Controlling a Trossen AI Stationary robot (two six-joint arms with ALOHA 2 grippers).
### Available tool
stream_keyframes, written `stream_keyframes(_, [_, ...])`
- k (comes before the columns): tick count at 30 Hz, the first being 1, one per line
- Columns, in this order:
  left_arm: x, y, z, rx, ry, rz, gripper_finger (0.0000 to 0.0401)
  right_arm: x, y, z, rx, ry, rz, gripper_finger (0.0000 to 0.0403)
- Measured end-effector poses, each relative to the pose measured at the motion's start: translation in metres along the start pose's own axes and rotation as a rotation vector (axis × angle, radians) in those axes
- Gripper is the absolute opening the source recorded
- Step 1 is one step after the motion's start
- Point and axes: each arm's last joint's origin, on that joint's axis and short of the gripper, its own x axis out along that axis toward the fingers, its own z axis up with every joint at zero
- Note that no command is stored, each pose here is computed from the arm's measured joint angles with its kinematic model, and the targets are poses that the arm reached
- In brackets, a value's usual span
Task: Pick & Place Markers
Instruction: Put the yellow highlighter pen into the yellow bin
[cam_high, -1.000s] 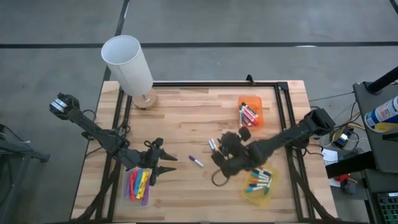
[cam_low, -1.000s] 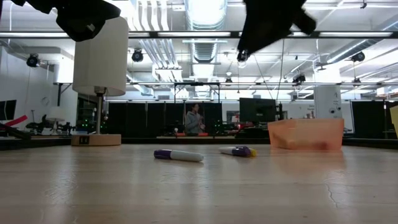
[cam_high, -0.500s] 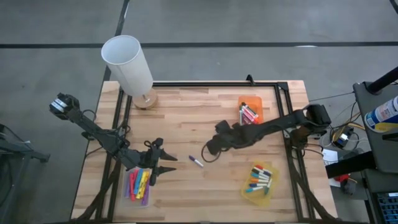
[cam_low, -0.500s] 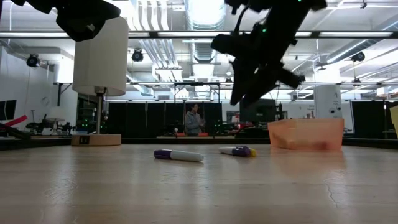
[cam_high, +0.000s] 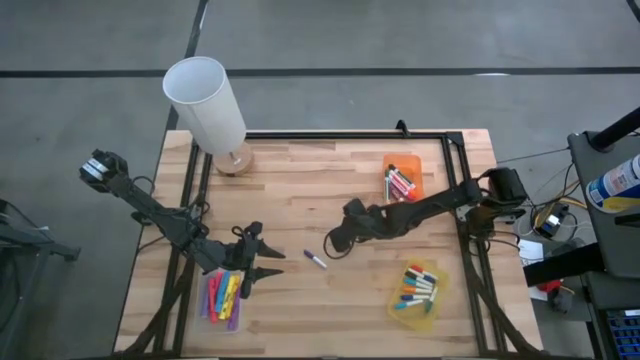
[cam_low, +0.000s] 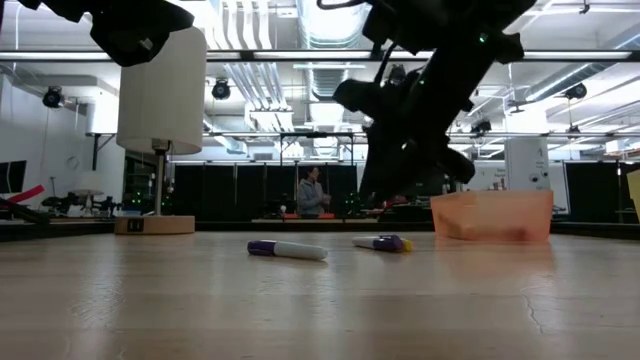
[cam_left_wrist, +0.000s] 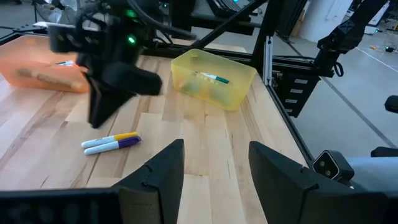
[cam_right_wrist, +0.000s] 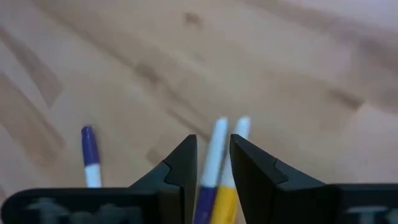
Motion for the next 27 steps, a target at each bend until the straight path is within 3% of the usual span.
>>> stream_keyframes(9, [0.000,0.000,0.000,0.000,0.000,0.000,0.0174,0.029,0.005,-0.015,-0.082,0.094,-0.147,0.0086])
stream_keyframes(22, [0.000,0.001,-0.002,0.011,0.020,0.007,0.0174,0.049,0.007,-0.024,-0.127,0.145,-0.213,0.0053])
stream_keyframes(27, [0.000,0.001,-0.003,0.014,0.024,0.008,0.0174,0.040,0.013,-0.019,-0.167,0.156,-0.207,0.0034])
